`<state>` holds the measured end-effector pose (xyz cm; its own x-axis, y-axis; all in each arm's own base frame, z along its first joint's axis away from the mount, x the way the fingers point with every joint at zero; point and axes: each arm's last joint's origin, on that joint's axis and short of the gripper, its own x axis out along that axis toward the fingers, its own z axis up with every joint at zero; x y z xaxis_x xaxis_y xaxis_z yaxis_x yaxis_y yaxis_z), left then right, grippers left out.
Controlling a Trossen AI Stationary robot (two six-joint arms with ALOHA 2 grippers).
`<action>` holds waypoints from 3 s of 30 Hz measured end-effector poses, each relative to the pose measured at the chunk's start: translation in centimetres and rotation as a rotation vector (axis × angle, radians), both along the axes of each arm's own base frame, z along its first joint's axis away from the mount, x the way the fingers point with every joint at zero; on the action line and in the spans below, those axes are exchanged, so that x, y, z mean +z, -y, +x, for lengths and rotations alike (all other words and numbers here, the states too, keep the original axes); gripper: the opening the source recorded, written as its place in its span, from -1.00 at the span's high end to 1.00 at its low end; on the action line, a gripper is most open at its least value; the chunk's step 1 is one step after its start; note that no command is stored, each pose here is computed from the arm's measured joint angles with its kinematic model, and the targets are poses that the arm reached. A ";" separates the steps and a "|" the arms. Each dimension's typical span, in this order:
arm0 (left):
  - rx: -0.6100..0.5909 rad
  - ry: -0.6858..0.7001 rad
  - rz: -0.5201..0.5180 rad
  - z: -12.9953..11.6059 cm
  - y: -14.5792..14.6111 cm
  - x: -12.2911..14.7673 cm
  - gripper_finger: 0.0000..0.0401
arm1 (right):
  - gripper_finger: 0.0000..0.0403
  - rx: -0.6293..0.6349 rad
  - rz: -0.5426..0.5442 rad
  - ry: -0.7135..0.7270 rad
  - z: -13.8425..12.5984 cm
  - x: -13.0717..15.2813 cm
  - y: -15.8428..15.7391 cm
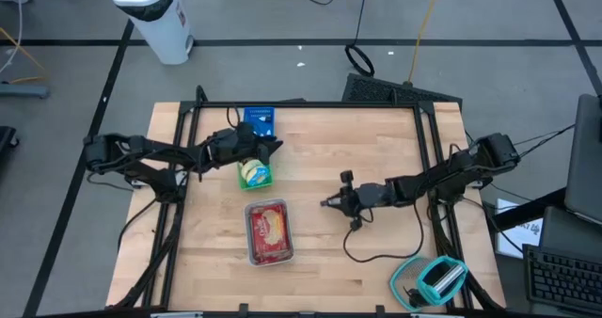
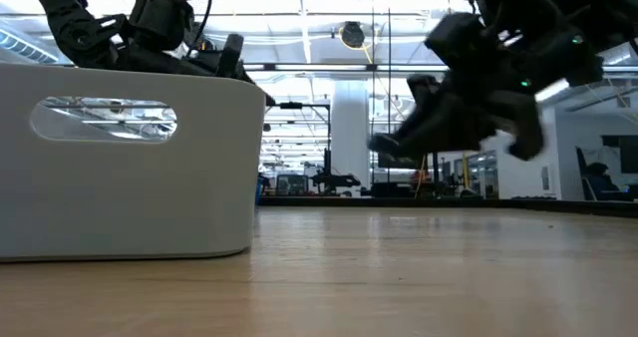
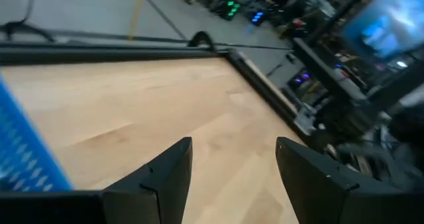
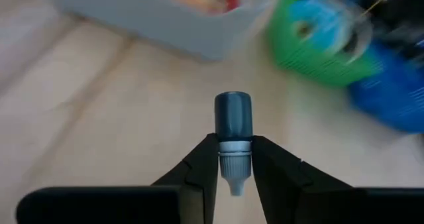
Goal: Pick & Place Food Item
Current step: Put the black food coloring bottle into the blue bin
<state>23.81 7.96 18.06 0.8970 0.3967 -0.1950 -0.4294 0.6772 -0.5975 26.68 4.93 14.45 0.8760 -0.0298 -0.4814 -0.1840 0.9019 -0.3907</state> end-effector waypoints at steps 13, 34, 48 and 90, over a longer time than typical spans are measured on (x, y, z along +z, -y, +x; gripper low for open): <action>-0.249 -0.034 0.182 3.7 5.5 3.1 -0.45 | 0.64 -0.167 -0.269 0.195 1.5 2.4 3.5; -0.200 -0.176 0.242 10.4 6.0 3.2 -0.59 | 0.64 -0.288 -0.399 0.282 2.5 4.7 4.4; -0.184 -0.130 0.247 11.1 5.3 3.0 -0.59 | 0.65 -0.263 -0.390 0.315 2.6 5.0 3.6; 0.129 -0.334 0.344 5.3 0.0 5.8 0.69 | 0.43 -0.583 -0.100 0.361 -0.2 7.6 2.9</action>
